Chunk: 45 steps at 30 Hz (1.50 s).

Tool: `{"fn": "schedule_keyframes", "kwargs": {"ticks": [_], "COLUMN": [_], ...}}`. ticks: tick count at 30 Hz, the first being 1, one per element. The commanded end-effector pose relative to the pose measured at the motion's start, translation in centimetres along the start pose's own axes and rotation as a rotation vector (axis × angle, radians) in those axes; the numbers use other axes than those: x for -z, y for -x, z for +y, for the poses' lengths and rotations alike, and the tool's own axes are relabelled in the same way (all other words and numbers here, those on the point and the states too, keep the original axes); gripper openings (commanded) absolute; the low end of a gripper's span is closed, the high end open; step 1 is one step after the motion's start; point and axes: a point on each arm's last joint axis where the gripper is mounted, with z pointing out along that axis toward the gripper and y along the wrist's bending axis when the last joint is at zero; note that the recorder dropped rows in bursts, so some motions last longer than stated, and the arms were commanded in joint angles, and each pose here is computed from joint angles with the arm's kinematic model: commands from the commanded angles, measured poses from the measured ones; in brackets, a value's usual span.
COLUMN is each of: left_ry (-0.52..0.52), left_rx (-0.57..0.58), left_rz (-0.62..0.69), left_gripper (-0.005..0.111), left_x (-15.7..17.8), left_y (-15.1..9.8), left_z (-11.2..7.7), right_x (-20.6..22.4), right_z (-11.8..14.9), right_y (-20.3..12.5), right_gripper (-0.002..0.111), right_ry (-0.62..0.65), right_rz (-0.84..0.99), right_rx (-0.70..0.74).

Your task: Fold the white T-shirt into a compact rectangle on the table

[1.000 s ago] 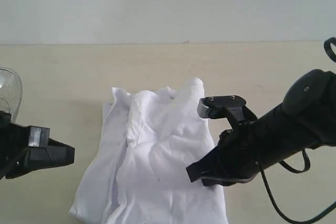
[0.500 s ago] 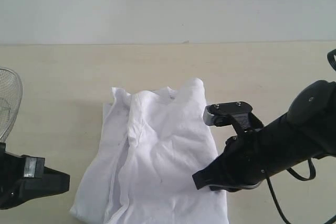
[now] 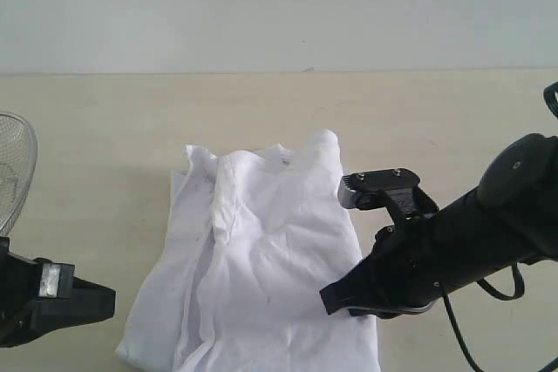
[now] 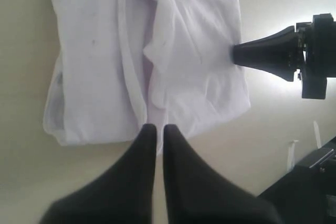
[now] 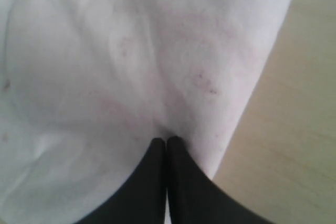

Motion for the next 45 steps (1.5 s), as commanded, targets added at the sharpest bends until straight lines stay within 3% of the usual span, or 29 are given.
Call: {"fn": "schedule_keyframes", "kwargs": {"ticks": [1,22,32,39,45], "left_ry": [-0.002,-0.018,-0.058,-0.157,-0.134], "left_rx": [-0.002,-0.04,-0.014,0.003,0.016], "left_rz": [-0.007,-0.032,0.037,0.043,0.055], "left_gripper": [0.005,0.005,0.005,0.005,0.005], "left_x": [0.0,0.0,-2.9,-5.3,-7.9], "left_y": [-0.1,0.2,0.8,3.8,6.6], "left_z": [0.0,-0.1,1.1,0.9,1.8], "right_x": [0.1,0.1,0.0,0.0,0.0], "right_z": [-0.1,0.0,-0.1,-0.1,-0.1], "right_y": [-0.1,-0.1,-0.1,-0.1,-0.1], "right_gripper": [0.0,0.0,0.0,0.0,0.0], "right_ry": [-0.009,-0.004,-0.012,-0.012,-0.012], "right_rz": [-0.006,-0.002,-0.007,-0.007,-0.007], "right_rx": [0.009,0.009,0.008,0.008,0.01]}}
